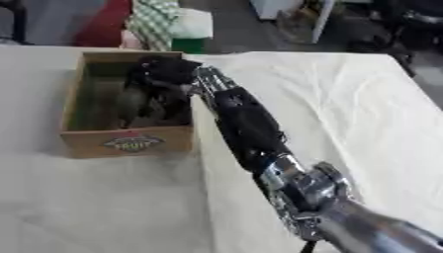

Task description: Pick up objects on the table and place them in the box.

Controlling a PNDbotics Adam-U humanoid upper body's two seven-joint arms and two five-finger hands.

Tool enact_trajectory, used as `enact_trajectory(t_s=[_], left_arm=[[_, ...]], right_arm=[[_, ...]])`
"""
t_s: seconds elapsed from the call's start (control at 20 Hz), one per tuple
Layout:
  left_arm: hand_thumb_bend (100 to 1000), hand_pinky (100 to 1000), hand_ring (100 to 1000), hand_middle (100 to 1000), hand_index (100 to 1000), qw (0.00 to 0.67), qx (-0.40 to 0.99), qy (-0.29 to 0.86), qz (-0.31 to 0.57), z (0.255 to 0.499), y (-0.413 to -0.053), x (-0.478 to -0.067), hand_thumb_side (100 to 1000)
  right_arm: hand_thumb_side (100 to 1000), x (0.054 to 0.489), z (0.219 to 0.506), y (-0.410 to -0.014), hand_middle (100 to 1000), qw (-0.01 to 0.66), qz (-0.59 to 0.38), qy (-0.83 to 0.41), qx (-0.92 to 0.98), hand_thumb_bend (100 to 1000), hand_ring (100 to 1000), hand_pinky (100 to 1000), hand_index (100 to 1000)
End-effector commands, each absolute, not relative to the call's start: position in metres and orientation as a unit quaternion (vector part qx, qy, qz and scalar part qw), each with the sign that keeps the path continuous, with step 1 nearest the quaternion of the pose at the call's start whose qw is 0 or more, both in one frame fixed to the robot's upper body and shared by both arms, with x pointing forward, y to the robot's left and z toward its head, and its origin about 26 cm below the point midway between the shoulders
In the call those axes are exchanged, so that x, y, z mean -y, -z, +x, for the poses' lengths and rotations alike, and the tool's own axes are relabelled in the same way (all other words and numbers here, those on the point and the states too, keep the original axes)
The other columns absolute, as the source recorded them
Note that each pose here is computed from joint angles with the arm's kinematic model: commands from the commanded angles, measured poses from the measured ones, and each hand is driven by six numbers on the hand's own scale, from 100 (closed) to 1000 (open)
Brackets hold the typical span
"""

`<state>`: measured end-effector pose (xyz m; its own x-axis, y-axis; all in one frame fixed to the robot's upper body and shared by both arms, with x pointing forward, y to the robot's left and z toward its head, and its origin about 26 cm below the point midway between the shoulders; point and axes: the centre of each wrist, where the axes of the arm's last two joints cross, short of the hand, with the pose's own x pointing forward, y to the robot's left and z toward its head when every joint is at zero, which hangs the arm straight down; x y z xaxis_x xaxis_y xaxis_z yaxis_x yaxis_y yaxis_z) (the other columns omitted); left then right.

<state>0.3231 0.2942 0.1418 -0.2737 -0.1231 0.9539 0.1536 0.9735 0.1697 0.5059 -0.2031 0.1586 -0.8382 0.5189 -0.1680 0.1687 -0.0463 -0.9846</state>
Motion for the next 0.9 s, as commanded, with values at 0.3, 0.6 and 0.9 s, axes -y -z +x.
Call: enact_trajectory(t_s=[0.3, 0.6, 0.9], left_arm=[[100, 720, 705, 619, 584, 0.593, 0.796, 0.119, -0.006, 0.324, -0.149, -0.296, 918], [100, 720, 705, 619, 584, 0.594, 0.796, 0.118, -0.003, 0.323, -0.149, -0.297, 917], [100, 720, 705, 619, 584, 0.595, 0.796, 0.117, 0.0, 0.323, -0.149, -0.298, 918]], right_arm=[[362, 0.224, 0.51, -0.188, 845, 0.119, -0.271, -0.698, 0.652, 100, 892, 966, 864], [406, 0.23, 0.51, -0.204, 859, 0.117, -0.276, -0.719, 0.627, 123, 905, 977, 916], [447, 0.235, 0.509, -0.22, 867, 0.116, -0.281, -0.732, 0.61, 260, 917, 985, 938]])
